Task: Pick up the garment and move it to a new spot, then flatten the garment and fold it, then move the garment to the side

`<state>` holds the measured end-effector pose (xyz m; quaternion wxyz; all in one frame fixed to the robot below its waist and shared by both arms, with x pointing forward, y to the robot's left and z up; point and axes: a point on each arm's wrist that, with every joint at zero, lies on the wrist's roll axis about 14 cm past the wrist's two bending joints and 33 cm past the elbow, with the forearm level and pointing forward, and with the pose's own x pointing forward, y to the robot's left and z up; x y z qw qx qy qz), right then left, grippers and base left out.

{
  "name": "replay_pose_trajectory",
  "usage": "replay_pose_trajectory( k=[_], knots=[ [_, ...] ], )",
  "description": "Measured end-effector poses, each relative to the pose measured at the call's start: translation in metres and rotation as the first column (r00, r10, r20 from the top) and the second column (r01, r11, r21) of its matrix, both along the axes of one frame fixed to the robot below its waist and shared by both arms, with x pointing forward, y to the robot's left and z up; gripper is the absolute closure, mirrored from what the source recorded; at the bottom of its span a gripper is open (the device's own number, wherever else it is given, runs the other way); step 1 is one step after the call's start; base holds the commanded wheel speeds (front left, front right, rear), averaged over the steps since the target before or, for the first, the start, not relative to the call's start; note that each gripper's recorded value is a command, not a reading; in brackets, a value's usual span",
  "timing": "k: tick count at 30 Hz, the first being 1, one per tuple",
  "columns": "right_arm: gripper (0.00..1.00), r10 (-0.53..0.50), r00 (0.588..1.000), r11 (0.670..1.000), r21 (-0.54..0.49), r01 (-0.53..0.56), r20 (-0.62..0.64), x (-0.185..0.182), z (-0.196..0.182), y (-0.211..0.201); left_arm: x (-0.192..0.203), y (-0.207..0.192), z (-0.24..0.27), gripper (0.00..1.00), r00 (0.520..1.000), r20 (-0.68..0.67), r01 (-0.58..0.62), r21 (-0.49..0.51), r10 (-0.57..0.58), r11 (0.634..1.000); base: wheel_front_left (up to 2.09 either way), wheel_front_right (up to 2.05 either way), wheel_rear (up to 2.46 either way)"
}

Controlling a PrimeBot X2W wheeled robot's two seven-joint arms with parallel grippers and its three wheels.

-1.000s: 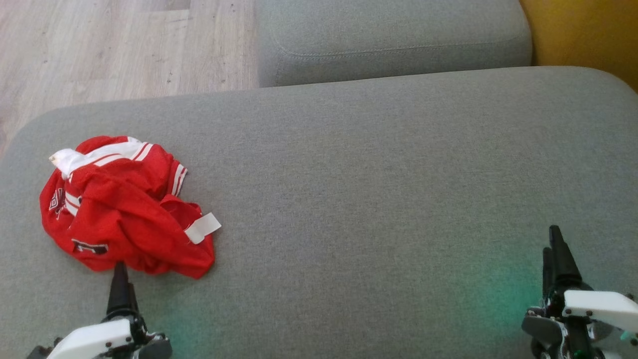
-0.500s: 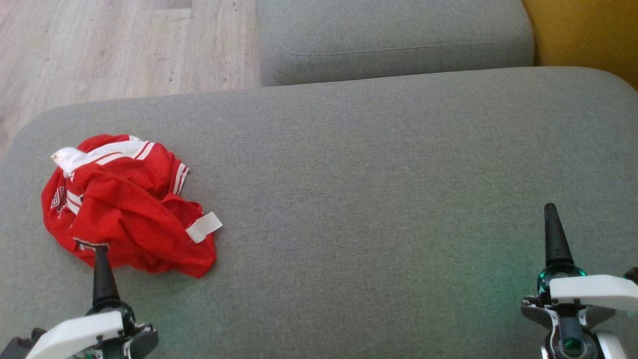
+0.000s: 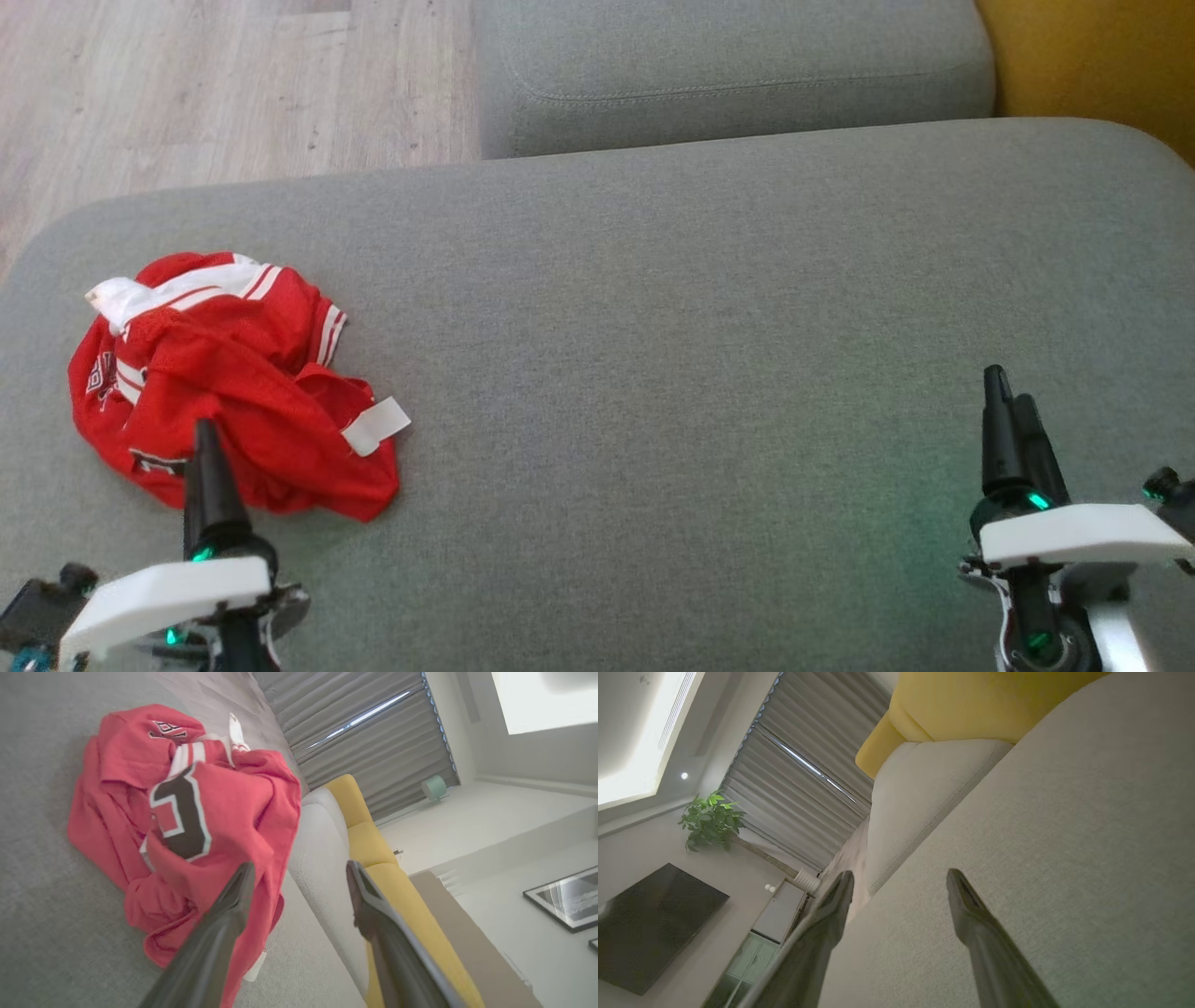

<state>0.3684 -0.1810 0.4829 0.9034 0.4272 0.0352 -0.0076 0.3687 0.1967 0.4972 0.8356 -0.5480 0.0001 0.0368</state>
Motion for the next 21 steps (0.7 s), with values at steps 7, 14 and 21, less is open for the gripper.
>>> replay_pose_trajectory(
  k=[7, 14, 21],
  knots=[
    [0.0, 0.016, 1.0, 0.992, -0.125, -0.014, 0.017, 0.001, 0.004, 0.002, 0.003, -0.021, 0.011, 0.0, 0.998, 0.025, 0.059, 0.166, -0.064, 0.984, 0.0, 0.0, 0.0],
    [0.0, 0.041, 0.999, 0.968, -0.249, -0.031, 0.036, 0.002, 0.008, 0.007, 0.003, -0.039, 0.014, 0.0, 0.993, 0.026, 0.098, 0.318, -0.112, 0.943, 0.0, 0.0, 0.0],
    [0.0, 0.061, 0.997, 0.938, -0.344, -0.039, 0.052, 0.002, 0.011, 0.01, 0.003, -0.053, 0.017, 0.0, 0.987, 0.033, 0.126, 0.432, -0.155, 0.893, 0.0, 0.0, 0.0]
  ],
)
